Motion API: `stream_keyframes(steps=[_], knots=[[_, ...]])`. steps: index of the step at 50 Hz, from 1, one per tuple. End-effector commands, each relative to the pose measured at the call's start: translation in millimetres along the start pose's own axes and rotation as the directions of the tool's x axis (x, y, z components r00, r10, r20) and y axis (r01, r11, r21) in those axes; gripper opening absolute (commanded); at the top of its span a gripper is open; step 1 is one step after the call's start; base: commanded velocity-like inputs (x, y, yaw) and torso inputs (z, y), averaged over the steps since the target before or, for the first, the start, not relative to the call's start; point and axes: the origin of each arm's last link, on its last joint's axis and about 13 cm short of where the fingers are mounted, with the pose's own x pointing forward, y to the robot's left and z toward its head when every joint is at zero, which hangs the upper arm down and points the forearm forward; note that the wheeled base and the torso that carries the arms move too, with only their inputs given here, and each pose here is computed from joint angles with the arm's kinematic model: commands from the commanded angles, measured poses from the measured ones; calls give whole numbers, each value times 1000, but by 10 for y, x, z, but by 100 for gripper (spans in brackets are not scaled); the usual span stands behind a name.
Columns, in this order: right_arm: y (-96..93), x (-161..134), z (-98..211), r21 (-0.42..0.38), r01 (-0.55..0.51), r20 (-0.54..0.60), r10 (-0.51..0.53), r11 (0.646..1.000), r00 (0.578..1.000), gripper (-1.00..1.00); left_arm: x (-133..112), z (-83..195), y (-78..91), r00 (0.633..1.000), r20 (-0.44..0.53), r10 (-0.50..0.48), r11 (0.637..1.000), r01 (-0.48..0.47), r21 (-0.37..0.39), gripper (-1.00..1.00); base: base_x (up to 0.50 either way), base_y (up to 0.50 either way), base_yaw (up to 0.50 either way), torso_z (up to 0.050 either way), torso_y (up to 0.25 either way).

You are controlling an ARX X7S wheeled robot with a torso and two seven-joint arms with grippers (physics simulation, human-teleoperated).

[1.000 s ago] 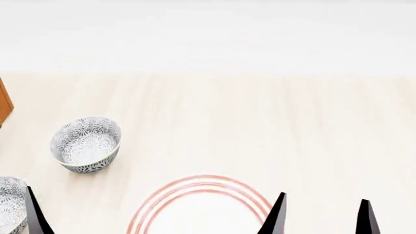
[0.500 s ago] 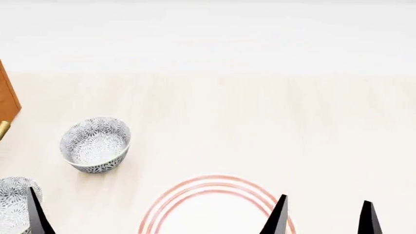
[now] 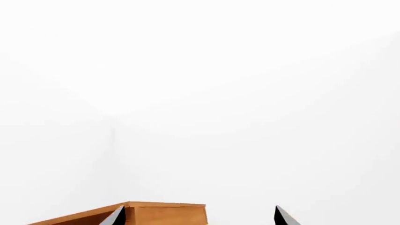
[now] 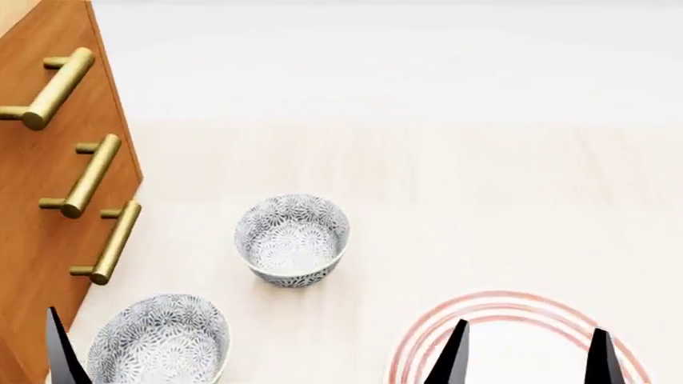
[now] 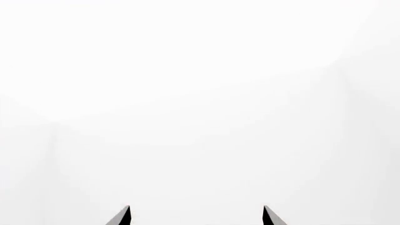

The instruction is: Pick up the bowl and put it in the front on the plate.

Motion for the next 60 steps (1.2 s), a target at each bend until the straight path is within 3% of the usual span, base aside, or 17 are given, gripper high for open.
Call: stream_keyframes(steps=[1,17,35,50,56,60], knots=[[0,-1,-2,-8,-8,-2,8,1000,1000,100,2,-4,2,1000,-3,-1,1000,1,8,100,0,105,0,0,0],[-7,-12,-23,-7,-5,-19,5,1000,1000,100,-3,-19,-12,1000,-24,-13,999,14,41,100,0,0,0,0,0],[-2,-12,-26,-7,-5,-28,5,1000,1000,100,-5,-22,-7,1000,-24,-5,999,6,41,100,0,0,0,0,-250],[-5,10,-54,-7,-7,-58,7,1000,998,100,-14,-28,-16,999,-28,-22,999,23,35,100,0,0,0,0,-6],[4,121,-65,-12,-18,-102,16,1000,995,100,-12,-15,-17,1000,-18,-22,999,23,41,100,0,0,0,0,0],[19,351,-64,-36,-9,-136,4,999,991,100,-14,-14,-16,1000,-16,-22,999,23,39,100,0,0,0,0,0]])
